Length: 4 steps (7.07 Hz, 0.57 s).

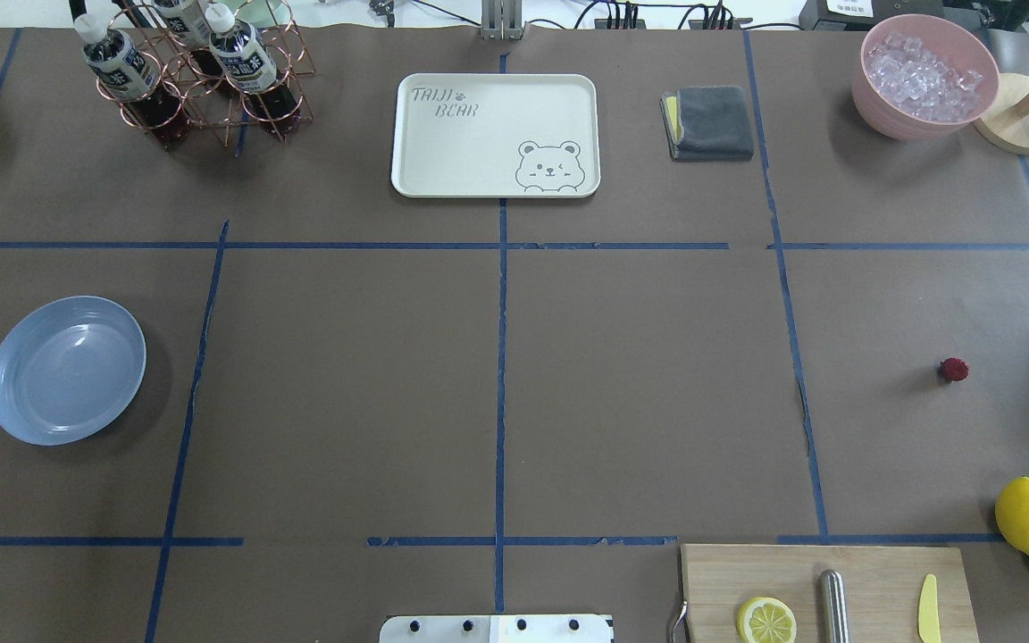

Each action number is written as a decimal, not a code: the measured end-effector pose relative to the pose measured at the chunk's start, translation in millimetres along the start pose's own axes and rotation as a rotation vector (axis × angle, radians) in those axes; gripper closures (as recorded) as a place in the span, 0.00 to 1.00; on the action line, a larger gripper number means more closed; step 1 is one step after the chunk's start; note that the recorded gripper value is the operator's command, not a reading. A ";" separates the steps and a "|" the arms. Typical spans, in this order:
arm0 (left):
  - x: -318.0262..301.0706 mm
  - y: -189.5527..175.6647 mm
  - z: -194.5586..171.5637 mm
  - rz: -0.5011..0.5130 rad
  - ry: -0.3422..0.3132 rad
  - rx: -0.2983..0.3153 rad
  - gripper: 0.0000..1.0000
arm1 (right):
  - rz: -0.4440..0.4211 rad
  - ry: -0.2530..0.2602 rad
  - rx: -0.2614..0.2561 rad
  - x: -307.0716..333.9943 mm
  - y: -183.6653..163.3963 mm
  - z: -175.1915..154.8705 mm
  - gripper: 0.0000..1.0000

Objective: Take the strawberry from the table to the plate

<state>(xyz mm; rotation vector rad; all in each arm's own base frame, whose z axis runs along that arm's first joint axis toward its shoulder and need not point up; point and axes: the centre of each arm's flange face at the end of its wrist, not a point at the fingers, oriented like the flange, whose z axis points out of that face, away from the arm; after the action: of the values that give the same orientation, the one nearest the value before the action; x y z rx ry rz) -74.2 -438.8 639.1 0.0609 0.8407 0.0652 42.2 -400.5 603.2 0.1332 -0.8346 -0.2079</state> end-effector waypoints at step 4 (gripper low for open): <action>3.9 -1.8 -3.3 0.006 0.000 0.010 0.00 | -0.008 0.000 -0.003 -1.9 -2.7 1.8 0.00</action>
<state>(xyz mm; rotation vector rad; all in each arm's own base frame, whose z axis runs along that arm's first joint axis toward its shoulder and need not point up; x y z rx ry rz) -74.0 -440.2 633.8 0.0733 0.8407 0.0665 39.2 -402.8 602.5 0.1334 -0.8337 -0.2164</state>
